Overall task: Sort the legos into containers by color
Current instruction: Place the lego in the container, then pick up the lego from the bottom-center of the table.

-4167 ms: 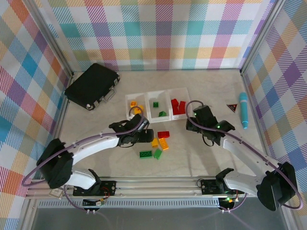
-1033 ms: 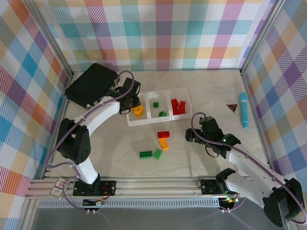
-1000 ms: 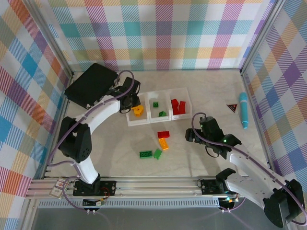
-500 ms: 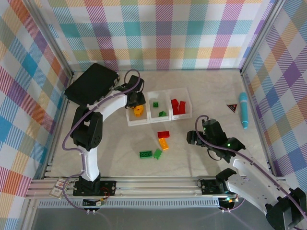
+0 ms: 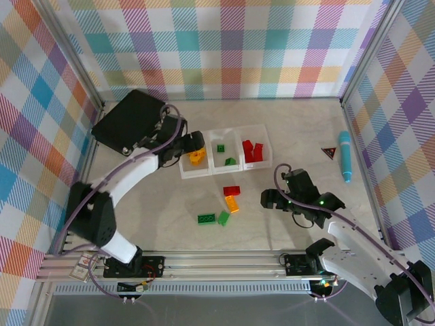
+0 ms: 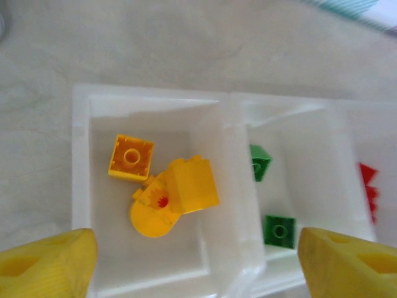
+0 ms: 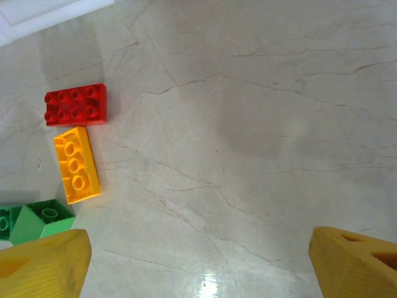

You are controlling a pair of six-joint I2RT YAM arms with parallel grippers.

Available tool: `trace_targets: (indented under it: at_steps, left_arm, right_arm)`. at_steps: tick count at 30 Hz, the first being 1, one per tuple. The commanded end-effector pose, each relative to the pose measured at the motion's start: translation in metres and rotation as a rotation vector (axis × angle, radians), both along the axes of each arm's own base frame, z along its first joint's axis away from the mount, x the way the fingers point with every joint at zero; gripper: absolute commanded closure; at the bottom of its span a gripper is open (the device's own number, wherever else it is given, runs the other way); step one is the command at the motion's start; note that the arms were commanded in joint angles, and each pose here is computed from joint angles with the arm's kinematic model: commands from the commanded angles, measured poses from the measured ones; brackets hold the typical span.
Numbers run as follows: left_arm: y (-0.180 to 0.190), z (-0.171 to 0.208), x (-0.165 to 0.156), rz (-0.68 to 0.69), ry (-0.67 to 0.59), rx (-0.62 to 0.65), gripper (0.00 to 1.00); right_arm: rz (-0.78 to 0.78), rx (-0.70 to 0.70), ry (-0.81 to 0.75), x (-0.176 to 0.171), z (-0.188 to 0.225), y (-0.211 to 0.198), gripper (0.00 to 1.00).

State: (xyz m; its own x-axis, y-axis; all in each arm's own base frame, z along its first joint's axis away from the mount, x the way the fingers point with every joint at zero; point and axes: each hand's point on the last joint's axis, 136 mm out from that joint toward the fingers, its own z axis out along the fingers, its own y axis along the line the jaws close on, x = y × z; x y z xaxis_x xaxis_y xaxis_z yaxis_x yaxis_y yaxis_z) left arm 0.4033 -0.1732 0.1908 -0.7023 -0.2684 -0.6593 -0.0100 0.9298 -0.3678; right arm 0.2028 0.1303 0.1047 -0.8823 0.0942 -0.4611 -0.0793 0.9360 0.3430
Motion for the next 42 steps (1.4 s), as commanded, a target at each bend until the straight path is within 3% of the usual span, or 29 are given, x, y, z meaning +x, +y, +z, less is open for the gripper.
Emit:
trace_targets:
  at_steps: [1, 5, 11, 18, 30, 42]
  left_arm:
    - [0.006, 0.032, -0.015, -0.027, -0.131, -0.045, 0.09]
    - [0.017, 0.038, -0.046, -0.037, -0.173, -0.072, 0.00]
    - [0.037, 0.001, -0.086, -0.013, -0.034, -0.036, 0.00]
    - [0.054, 0.009, -0.116, 0.013, -0.090, -0.066, 0.00]
    - [0.060, 0.008, -0.136, 0.003, -0.102, -0.079, 0.00]
    - [0.066, -0.002, -0.148, -0.009, -0.107, -0.069, 0.00]
  right_arm:
    - [0.014, 0.068, 0.021, 0.004, 0.013, 0.014, 0.10]
    - [0.023, 0.108, 0.049, 0.008, 0.013, 0.027, 0.11]
    - [0.084, 0.123, 0.080, 0.011, 0.012, 0.054, 0.12]
    - [0.058, 0.075, 0.126, 0.008, 0.006, 0.085, 0.10]
    - [-0.295, 0.075, 0.177, -0.016, -0.012, 0.108, 0.09]
    - [-0.342, -0.012, 0.232, -0.030, -0.039, 0.151, 0.11]
